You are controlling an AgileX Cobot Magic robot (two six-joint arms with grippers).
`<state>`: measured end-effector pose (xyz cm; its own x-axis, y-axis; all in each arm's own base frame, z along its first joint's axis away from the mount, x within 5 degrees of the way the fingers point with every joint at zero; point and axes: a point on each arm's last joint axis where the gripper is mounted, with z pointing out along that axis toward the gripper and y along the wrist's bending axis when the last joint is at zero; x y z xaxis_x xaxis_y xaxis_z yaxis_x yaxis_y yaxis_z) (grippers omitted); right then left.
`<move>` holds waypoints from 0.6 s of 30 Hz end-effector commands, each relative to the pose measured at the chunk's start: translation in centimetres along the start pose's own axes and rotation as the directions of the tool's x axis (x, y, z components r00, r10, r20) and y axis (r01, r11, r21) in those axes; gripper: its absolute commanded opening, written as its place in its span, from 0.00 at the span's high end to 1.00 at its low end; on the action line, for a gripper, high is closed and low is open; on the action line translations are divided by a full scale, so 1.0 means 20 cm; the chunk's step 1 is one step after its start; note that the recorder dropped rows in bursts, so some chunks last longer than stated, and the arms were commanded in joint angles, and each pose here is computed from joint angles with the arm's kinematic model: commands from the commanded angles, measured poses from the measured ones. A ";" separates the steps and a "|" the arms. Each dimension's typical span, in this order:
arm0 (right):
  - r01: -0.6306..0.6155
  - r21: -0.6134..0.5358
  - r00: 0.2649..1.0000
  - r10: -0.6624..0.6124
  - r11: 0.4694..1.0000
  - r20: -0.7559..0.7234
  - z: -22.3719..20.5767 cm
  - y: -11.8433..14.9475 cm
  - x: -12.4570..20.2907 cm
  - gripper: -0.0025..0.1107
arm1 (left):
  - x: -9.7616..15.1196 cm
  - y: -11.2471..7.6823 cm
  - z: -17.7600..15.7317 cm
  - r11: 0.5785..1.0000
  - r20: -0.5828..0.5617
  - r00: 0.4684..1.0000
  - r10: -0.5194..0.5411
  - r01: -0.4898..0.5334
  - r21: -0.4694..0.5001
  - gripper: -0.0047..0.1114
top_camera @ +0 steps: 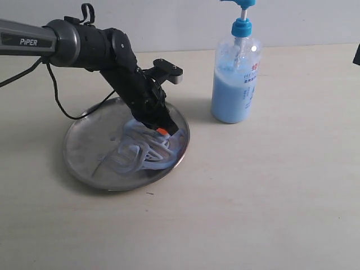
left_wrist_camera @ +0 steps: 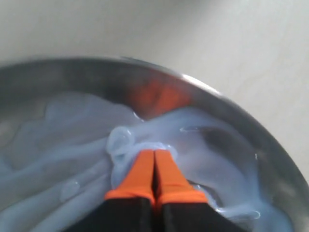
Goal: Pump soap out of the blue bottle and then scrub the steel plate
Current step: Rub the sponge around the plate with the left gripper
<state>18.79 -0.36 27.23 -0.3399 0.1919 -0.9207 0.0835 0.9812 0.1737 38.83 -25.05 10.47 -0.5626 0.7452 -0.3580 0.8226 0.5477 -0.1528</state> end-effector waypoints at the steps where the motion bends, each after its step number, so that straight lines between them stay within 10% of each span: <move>1: -0.003 -0.001 1.000 0.003 1.000 0.021 0.00 0.00 -0.02 0.98 | -0.01 0.02 0.04 1.000 -0.002 1.000 -0.002 0.002 -0.005 0.96; 18: -0.005 -0.002 1.000 0.005 1.000 0.025 0.00 0.00 -0.03 0.98 | 0.09 0.21 -0.10 0.991 -0.070 0.989 -0.133 0.131 -0.030 0.96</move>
<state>18.79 -0.36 27.23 -0.3399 0.1919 -0.9207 0.0835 0.9812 0.1737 41.53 -20.87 10.63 -0.6618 0.6839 -0.3071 0.7428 0.6538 -0.1446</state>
